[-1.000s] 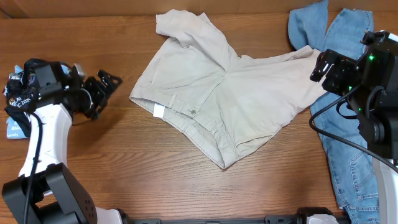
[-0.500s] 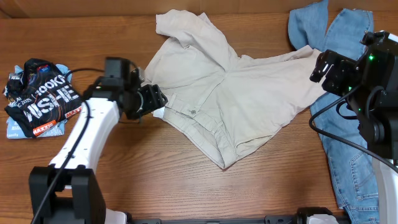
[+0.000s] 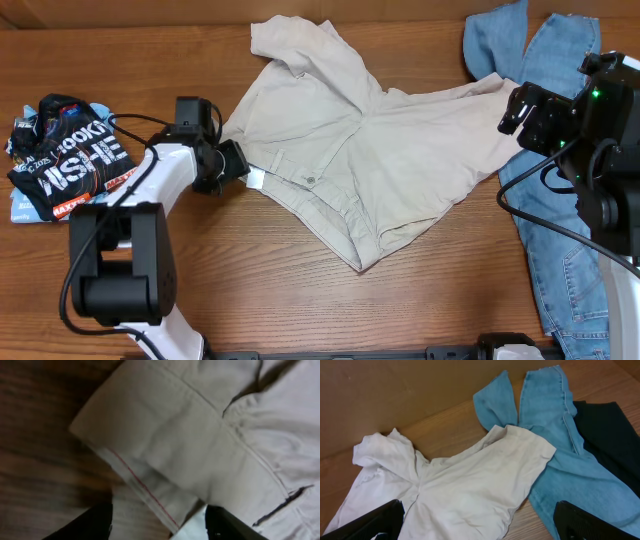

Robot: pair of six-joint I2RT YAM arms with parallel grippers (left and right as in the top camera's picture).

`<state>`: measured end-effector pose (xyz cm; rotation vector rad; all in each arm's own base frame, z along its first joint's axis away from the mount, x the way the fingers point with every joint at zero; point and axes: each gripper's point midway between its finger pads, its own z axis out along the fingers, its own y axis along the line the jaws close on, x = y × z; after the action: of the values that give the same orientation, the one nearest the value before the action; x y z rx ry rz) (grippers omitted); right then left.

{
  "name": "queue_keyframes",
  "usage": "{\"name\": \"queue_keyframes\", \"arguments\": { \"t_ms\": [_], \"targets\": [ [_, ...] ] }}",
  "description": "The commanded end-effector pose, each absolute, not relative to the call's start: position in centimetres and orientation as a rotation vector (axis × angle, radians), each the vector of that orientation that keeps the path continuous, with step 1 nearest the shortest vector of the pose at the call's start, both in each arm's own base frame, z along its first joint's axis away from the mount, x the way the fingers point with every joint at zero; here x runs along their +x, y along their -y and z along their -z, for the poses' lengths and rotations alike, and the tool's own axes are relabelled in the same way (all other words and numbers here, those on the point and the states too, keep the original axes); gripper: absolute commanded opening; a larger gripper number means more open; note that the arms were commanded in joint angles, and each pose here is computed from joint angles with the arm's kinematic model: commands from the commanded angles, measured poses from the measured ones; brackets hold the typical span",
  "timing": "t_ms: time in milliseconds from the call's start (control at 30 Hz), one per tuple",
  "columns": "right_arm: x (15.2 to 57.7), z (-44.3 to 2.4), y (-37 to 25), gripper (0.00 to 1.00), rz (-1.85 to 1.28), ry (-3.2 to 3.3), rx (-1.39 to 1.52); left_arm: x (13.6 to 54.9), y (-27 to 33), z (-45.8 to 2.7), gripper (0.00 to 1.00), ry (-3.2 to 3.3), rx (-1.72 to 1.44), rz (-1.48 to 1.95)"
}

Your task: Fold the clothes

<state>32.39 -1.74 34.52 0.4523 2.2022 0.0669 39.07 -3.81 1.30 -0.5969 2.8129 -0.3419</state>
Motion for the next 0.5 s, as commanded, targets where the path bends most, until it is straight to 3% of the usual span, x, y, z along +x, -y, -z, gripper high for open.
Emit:
{"name": "queue_keyframes", "arguments": {
  "t_ms": [0, 300, 400, 467],
  "targets": [
    [32.2, -35.6, 1.9, 1.0, -0.071, -2.169, 0.458, 40.0, 3.3, -0.4, 0.68, -2.789, -0.568, 0.291],
    [32.1, -35.4, 1.9, 1.0, -0.07, -2.176, 0.459, 40.9, 2.0, -0.3, 0.64, -2.745, -0.576, 0.192],
    [32.1, -35.4, 1.9, 1.0, -0.07, -2.176, 0.459, 40.7, 1.7, 0.5, 0.51, -2.762, -0.584, 0.166],
    [32.1, -35.4, 1.9, 1.0, -0.07, -2.177, 0.459, 40.6, 1.7, 1.1, 0.31, -2.772, -0.588, 0.163]
  ]
}}
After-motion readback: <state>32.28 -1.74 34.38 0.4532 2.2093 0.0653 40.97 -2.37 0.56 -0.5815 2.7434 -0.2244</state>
